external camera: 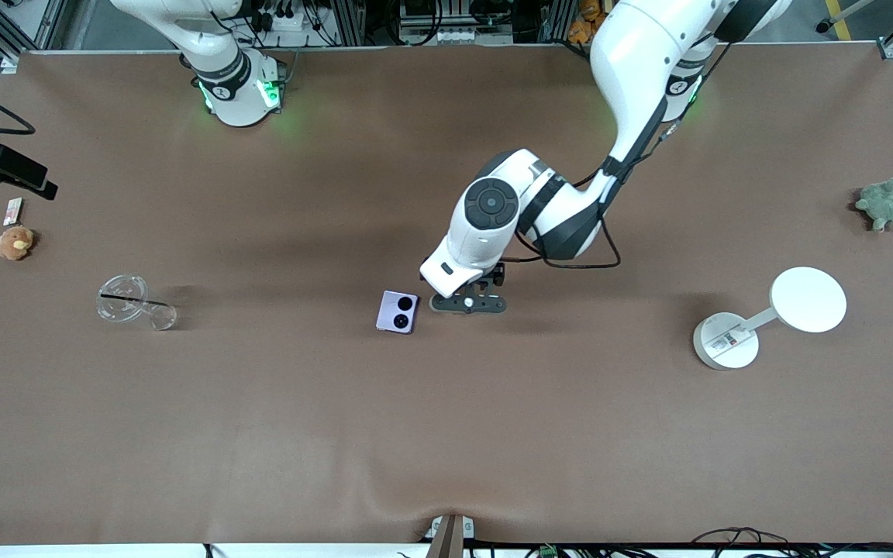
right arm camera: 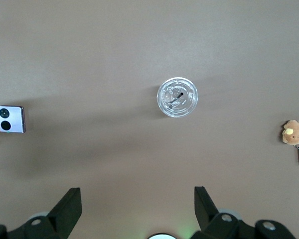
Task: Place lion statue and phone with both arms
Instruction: 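Lower the left gripper onto the lion statue and close it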
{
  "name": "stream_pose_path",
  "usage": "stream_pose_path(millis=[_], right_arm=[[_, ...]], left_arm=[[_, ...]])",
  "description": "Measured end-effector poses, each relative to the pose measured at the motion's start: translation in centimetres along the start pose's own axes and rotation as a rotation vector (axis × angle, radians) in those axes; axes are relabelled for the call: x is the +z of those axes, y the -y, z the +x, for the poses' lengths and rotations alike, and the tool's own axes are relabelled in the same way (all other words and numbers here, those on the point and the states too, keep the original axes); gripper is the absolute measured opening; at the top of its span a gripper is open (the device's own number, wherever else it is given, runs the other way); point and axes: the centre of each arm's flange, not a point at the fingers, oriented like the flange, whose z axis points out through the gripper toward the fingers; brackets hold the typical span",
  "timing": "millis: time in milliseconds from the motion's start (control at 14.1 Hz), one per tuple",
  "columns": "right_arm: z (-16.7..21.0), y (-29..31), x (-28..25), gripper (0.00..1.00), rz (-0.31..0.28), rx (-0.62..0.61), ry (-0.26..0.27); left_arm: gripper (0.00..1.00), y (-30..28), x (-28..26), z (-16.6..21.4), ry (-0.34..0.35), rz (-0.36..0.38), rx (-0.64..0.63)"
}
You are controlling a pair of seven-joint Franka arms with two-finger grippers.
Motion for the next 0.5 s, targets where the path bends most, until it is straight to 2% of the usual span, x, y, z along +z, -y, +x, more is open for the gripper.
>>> stream_pose_path(millis=[284,498], right_arm=[[0.0,0.0,0.0,1.0,0.0,0.0,0.0],[0.0,0.0,0.0,1.0,0.0,0.0,0.0]], left_arm=[[1.0,1.2,2.6,0.9,-0.027,0.024,0.006],[1.0,1.4,4.7,1.1,-0.037,0.015,0.004]])
